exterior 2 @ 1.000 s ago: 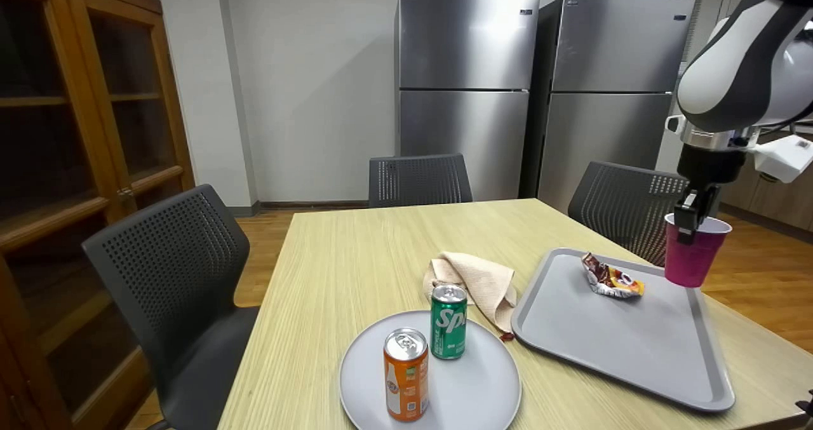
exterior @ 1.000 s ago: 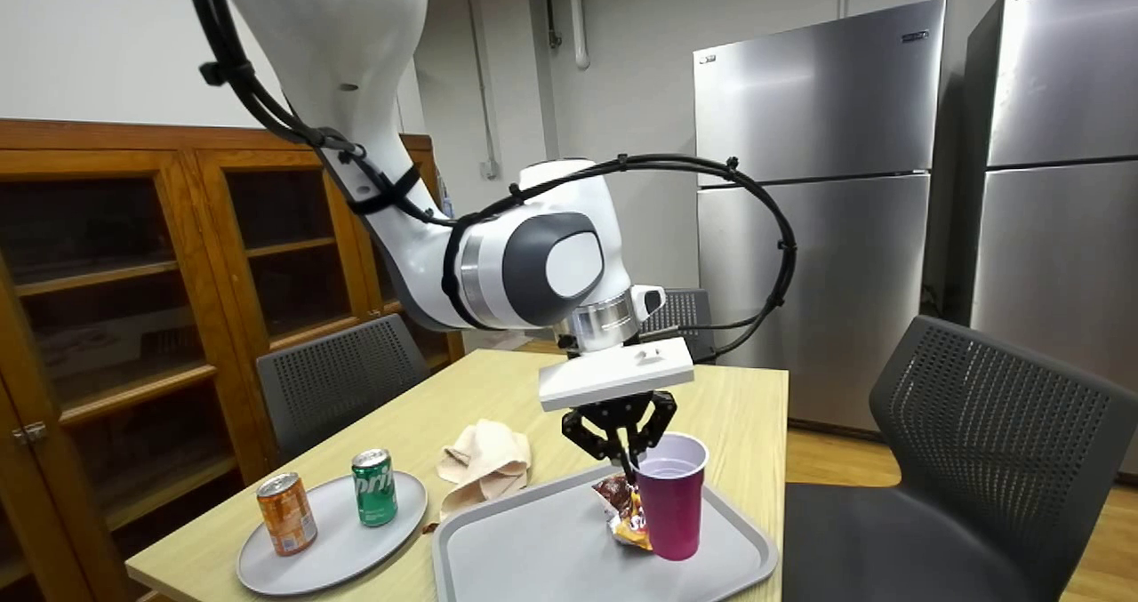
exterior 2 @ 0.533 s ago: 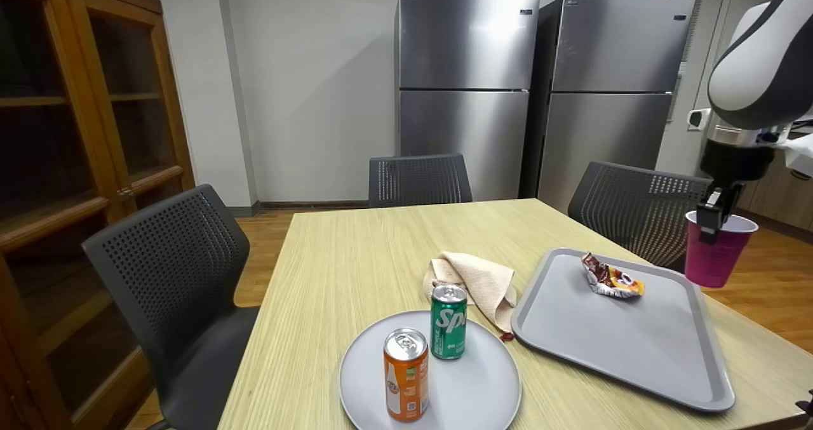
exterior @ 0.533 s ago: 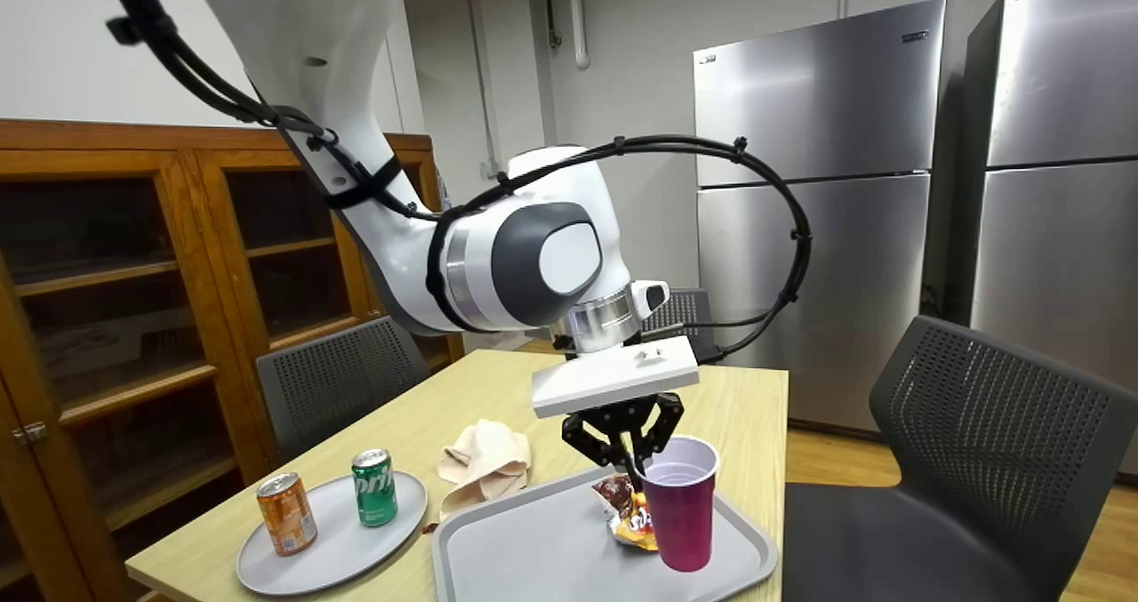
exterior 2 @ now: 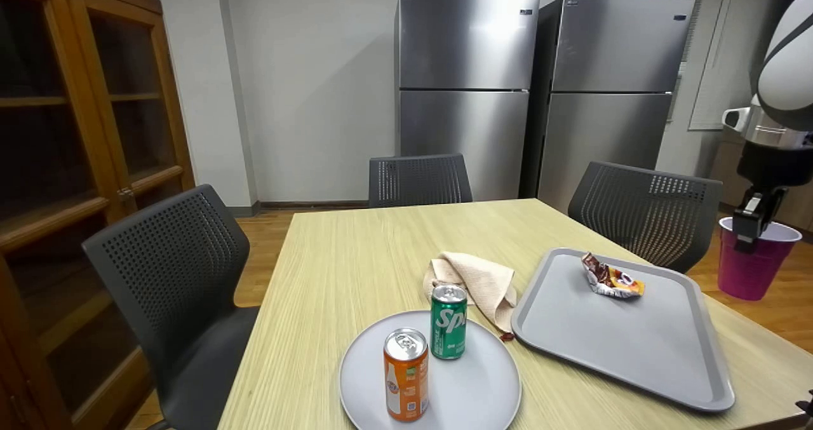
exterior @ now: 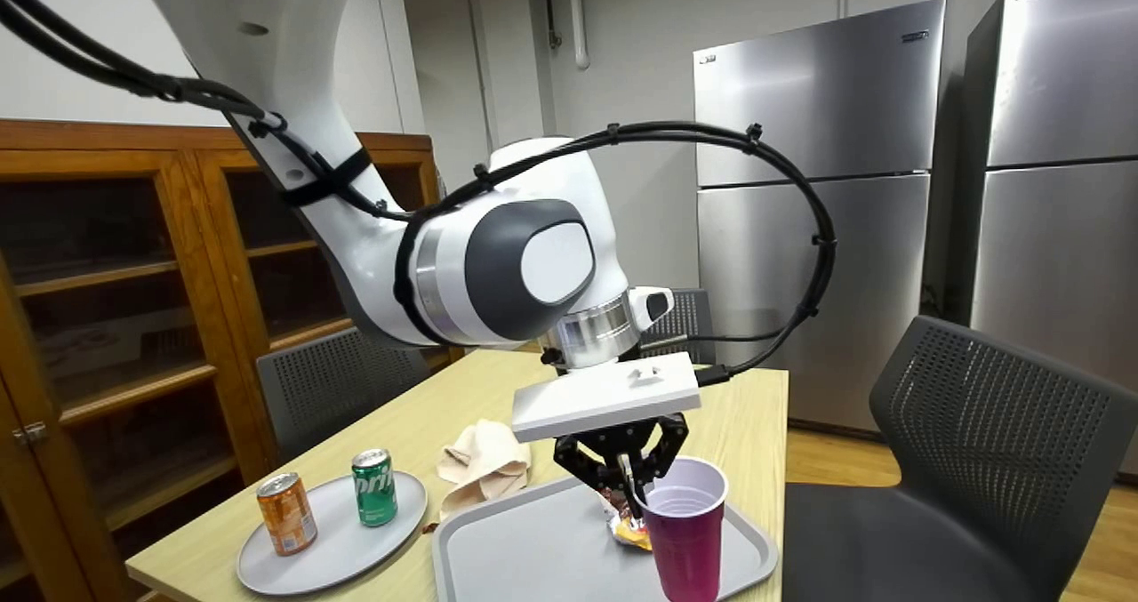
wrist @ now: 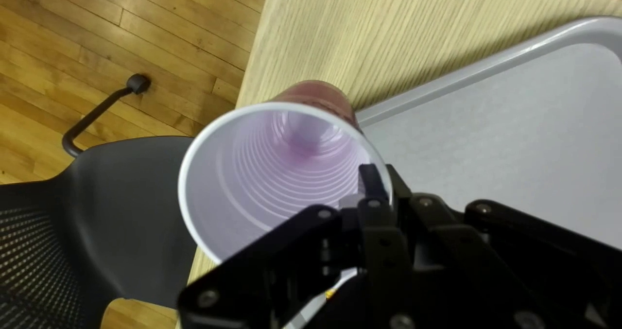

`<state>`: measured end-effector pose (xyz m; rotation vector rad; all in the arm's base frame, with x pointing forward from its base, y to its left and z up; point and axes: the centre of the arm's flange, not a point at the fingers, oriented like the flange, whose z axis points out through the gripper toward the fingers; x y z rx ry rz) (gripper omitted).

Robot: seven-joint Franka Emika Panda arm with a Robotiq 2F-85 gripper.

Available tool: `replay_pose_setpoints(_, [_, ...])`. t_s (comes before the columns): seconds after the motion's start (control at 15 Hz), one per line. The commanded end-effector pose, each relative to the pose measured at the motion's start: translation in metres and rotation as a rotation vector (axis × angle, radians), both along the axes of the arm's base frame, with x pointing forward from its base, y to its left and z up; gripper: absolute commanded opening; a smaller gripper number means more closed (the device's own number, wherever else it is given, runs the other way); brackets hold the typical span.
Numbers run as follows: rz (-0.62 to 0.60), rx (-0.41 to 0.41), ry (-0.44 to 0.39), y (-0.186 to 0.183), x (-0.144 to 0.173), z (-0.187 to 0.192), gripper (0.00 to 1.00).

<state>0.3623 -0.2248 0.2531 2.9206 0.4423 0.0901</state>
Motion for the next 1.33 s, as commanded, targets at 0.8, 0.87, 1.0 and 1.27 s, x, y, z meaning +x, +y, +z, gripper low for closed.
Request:
replay_pose_setpoints(0.8, [-0.055, 0.079, -0.024, -0.004, -0.055, -0.007, 0.01])
replay_pose_setpoints(0.87, [-0.058, 0.080, -0.022, -0.004, -0.055, -0.008, 0.01])
replay_pose_setpoints(1.0, [-0.062, 0.073, -0.007, -0.004, -0.052, -0.012, 0.01])
replay_pose_setpoints(1.27, [-0.059, 0.086, -0.010, 0.000, -0.048, -0.018, 0.01])
